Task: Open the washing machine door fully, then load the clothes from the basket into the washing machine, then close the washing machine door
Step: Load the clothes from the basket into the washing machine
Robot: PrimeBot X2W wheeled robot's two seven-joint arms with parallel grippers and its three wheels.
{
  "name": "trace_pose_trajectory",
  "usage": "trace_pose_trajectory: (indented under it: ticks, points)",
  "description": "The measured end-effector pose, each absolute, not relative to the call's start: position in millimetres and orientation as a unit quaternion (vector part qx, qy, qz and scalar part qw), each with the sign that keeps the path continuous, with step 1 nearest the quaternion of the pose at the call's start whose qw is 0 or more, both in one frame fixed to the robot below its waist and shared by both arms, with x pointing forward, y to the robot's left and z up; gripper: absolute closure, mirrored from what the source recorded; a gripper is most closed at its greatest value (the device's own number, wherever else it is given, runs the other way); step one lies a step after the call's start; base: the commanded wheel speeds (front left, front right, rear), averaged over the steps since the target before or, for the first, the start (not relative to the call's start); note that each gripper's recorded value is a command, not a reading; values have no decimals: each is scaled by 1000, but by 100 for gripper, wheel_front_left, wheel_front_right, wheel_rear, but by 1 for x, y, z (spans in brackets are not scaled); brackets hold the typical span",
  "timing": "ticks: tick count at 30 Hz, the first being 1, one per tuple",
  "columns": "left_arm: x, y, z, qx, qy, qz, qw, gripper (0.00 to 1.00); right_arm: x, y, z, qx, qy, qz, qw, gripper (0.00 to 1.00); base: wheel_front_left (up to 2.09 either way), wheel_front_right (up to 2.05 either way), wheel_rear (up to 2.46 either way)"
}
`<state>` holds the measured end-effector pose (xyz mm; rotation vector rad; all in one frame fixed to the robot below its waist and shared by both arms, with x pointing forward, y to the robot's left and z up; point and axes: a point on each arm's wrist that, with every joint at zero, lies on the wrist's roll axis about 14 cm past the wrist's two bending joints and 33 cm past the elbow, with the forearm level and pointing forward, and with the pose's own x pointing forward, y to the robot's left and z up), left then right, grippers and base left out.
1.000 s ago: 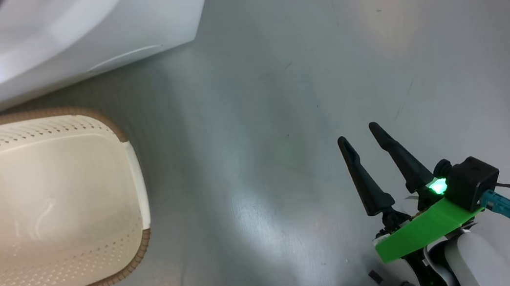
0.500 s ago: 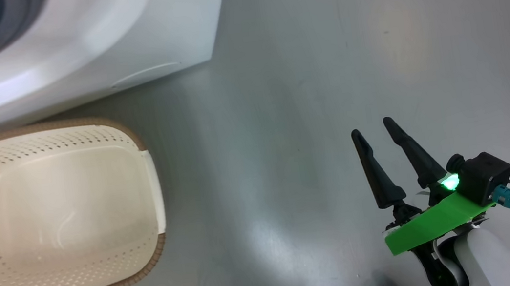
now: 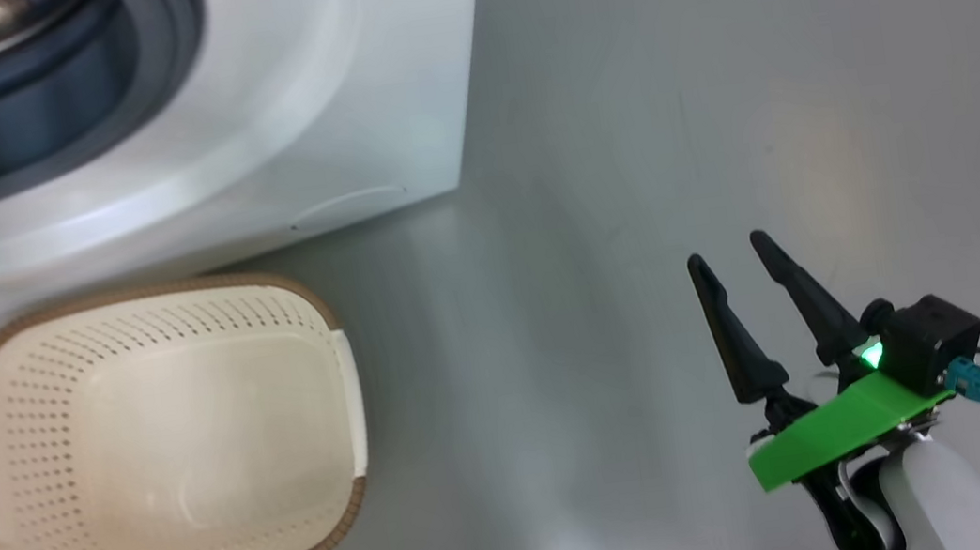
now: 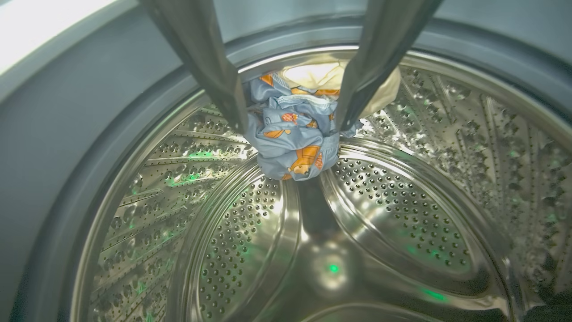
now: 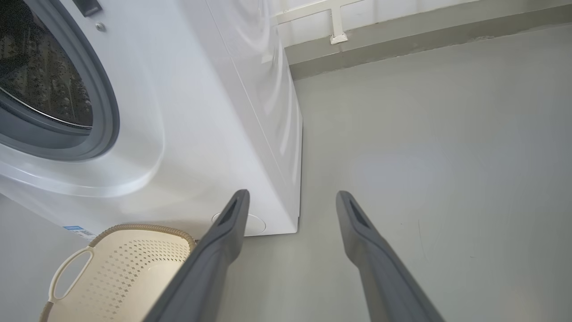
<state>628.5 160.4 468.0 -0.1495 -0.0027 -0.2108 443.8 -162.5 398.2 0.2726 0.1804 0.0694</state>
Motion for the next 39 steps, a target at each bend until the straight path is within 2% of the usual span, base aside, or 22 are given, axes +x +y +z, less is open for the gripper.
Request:
trace_pose_trajectory:
  ticks: [16,39]
  points:
    - [537,194,522,-70,-68,-67,993,0,422,-155,440,139,47,47,988,0,0,0,0]
    - [421,218,513,-62,-57,-6,996,0,402,-151,479,118,2,61,991,0,0,0,0]
